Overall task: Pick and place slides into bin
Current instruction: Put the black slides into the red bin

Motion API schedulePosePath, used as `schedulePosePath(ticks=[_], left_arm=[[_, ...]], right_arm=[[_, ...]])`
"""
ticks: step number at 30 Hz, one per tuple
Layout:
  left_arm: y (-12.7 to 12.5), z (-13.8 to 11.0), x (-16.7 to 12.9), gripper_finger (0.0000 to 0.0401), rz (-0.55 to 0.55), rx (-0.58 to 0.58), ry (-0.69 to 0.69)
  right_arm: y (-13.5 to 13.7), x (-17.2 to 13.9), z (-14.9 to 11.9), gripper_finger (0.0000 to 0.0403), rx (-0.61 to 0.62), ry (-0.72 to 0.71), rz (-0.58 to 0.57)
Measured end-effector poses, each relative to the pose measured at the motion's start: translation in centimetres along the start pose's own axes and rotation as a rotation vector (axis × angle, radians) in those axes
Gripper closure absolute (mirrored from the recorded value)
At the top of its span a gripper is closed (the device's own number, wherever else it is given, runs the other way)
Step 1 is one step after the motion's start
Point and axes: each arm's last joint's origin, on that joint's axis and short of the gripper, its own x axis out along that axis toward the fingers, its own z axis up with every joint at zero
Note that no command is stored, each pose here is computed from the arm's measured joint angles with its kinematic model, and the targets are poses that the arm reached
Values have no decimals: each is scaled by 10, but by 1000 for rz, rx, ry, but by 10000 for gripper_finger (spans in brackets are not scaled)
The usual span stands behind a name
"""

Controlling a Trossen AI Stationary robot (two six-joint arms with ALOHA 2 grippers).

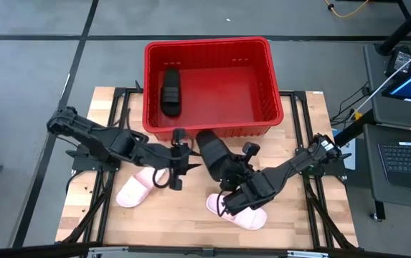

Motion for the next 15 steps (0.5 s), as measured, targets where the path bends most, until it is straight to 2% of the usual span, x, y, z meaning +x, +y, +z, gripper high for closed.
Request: schedulePosePath(ticks=[4,9,15], left_arm=[[-6,8,6,280,74,-39,43],[-14,14,19,280,72,-49,93],[-20,25,19,280,63,-34,75]], right_arm=[[-1,1,1,394,3,-1,-4],[0,0,0,394,0,-4,-3],[6,-13,-4,394,-104,-26,29]])
